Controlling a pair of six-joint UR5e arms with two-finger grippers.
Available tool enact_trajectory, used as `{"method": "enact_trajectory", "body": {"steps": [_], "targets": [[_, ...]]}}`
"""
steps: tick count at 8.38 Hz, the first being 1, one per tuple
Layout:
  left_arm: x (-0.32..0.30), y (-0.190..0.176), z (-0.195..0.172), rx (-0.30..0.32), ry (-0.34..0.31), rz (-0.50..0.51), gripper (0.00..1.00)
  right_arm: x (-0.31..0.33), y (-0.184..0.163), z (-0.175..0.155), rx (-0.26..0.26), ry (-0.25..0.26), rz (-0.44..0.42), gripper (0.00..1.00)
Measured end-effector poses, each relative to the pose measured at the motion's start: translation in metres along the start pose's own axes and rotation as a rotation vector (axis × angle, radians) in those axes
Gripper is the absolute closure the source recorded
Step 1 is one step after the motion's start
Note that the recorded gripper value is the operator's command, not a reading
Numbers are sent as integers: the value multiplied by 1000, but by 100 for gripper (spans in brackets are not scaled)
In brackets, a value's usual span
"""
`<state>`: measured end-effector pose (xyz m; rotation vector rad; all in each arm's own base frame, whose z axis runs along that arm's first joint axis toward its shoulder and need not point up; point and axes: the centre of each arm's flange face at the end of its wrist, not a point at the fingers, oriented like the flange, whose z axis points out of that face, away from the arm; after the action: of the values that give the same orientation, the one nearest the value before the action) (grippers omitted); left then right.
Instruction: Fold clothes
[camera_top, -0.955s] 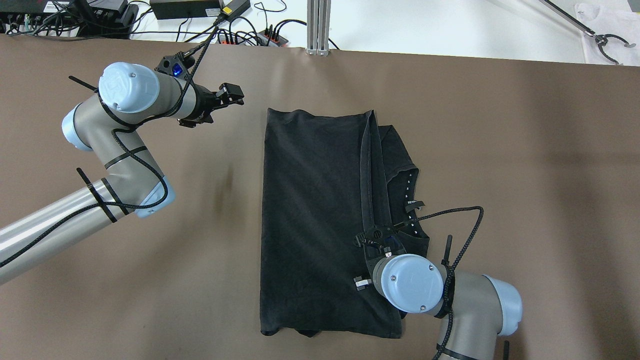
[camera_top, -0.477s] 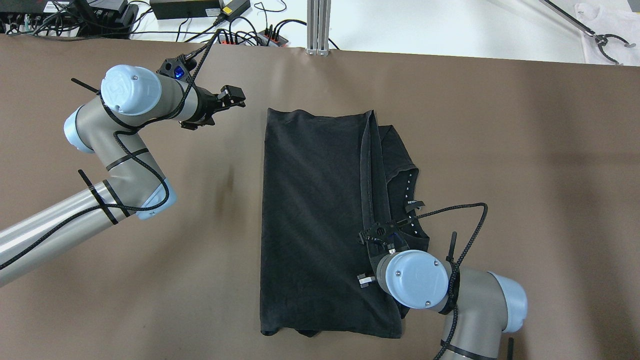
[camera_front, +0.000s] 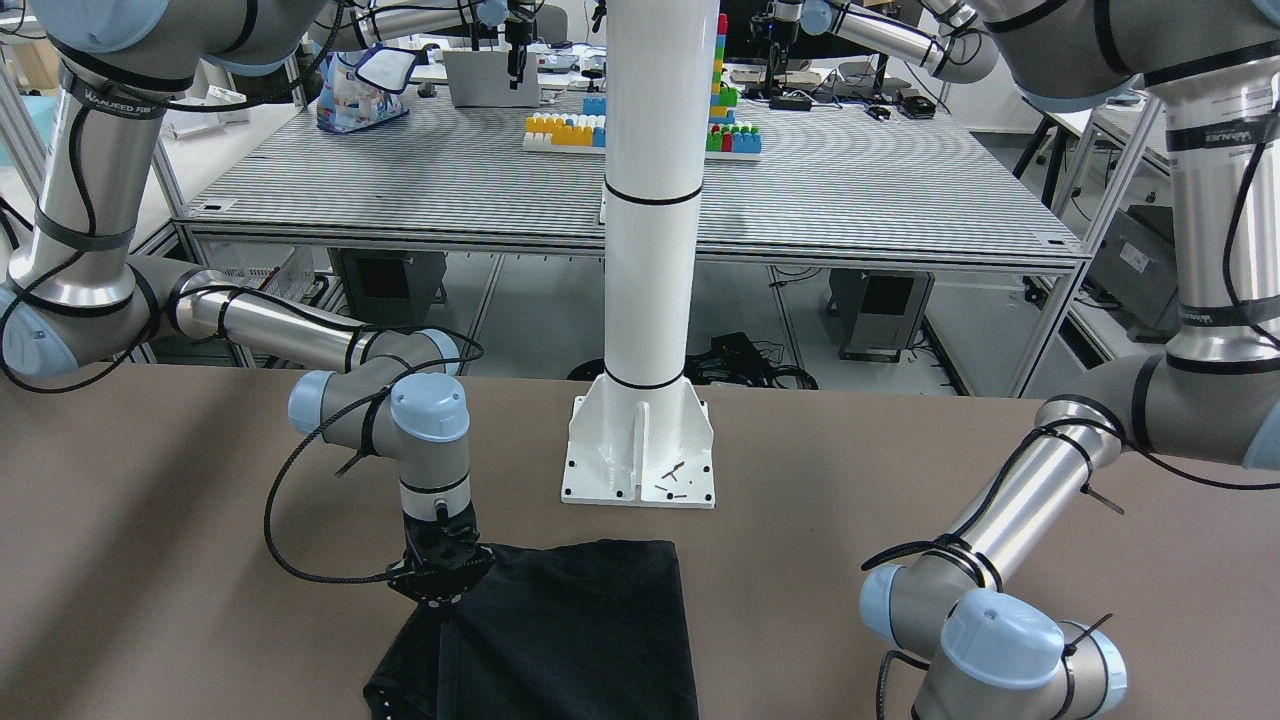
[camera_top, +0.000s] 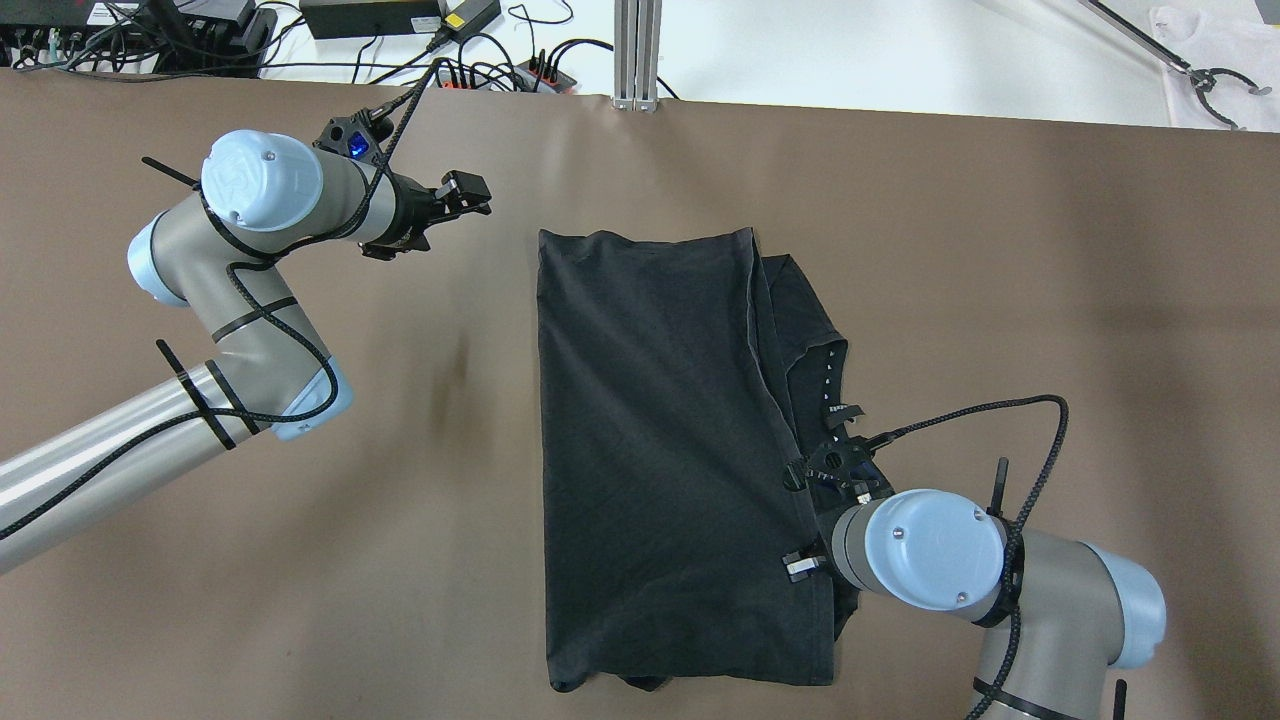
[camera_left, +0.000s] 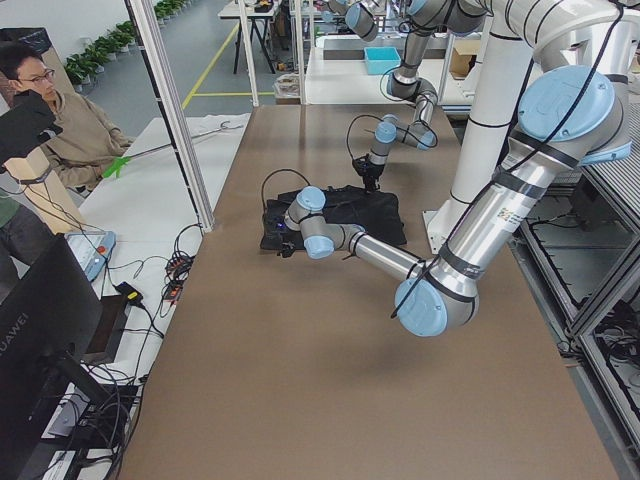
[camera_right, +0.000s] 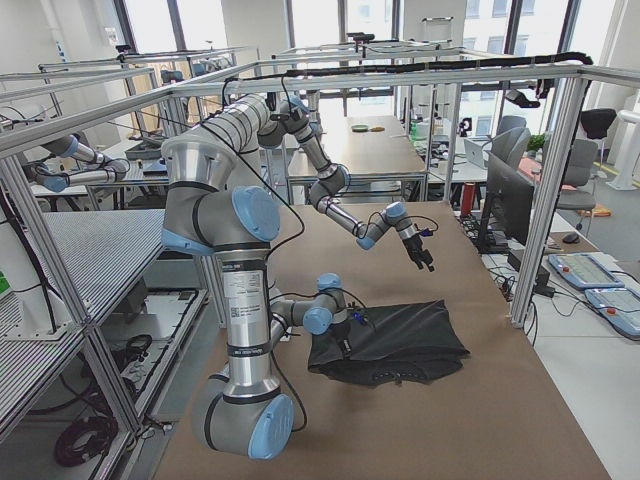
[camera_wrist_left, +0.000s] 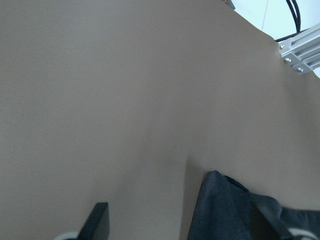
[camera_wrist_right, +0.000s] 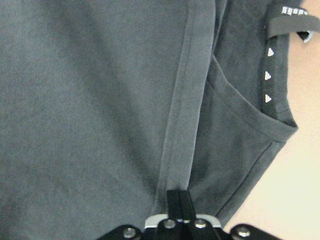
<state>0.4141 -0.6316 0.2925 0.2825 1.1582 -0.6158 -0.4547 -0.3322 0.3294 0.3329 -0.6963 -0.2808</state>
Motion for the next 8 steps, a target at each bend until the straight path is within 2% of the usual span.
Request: {"method": "enact_trajectory", "body": {"steps": [1,2,5,8], "targets": [[0,0,0,0,0,-1,0,2,4,-1,2,5,10,81],[0,0,0,0,1,-3,0,3,6,0,2,8,18,5],[1,1,-1,-1,2,-17,0,10,3,2,1,17,4,5],[0,1,0,-3,0,-18,0,7,-35,-11,59,11,30,5]]}}
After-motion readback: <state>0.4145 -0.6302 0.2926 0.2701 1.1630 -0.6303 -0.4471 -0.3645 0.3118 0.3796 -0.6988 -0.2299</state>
